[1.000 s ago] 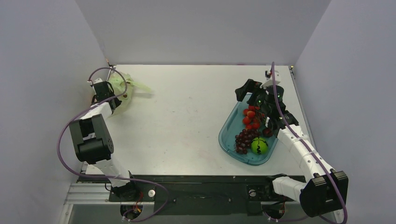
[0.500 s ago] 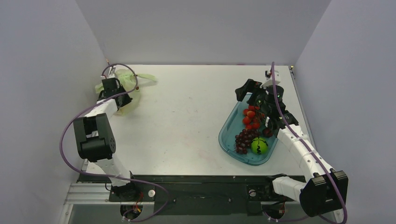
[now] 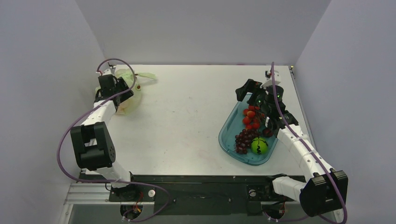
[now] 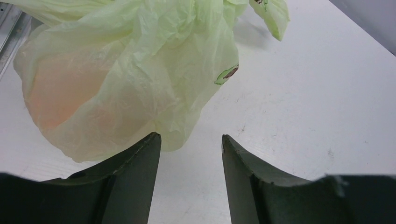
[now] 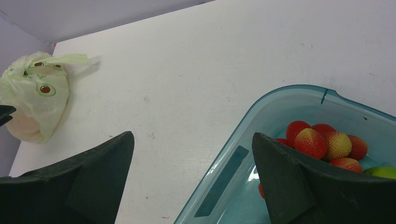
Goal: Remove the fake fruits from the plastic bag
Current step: Move the plastic bag to the center of the board.
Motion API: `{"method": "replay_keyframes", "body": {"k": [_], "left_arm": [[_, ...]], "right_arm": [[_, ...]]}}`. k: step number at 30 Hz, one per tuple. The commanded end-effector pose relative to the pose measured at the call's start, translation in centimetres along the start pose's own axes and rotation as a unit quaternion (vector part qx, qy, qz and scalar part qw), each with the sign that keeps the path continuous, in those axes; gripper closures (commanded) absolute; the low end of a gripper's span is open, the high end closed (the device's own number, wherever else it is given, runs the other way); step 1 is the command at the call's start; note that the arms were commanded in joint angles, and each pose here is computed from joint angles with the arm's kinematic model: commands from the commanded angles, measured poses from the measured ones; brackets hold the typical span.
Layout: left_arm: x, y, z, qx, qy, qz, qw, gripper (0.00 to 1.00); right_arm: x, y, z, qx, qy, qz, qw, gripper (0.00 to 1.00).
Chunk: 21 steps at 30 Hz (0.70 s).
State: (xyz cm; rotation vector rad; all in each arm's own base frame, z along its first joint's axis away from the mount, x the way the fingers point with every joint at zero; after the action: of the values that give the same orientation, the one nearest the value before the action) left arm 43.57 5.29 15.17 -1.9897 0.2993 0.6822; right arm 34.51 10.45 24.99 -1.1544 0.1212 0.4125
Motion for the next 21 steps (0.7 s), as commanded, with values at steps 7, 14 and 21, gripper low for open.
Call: {"method": "replay_keyframes", "body": {"k": [7, 14, 21], "left_arm": [[0.9, -7.5, 0.8, -0.016, -0.089, -0.091, 0.992, 0.49], [2.1, -10.9, 0.7, 0.032, -0.116, -0.100, 0.988, 0.45], [6.1, -8.6, -0.6, 0.094, -0.071, -0.022, 0.993, 0.41]], "right_arm": [[0.3, -0.2, 0.8, -0.033, 0.016, -0.001, 0.999, 0.08], [0.6, 0.0, 1.7, -0.047, 0.009, 0.015, 0.999, 0.08], [0.8, 0.1, 2.0, -0.053, 0.002, 0.027, 0.998, 0.08]]}}
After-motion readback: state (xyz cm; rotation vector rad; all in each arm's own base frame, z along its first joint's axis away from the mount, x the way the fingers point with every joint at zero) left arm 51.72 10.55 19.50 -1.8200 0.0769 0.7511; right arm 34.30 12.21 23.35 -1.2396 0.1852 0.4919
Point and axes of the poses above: each gripper's point midway between its finger pads, its own x axis out along the fingers, its own z axis along the line the jaws close on, y = z × x, the point moved 3 cm from there along -x, back along the fingers
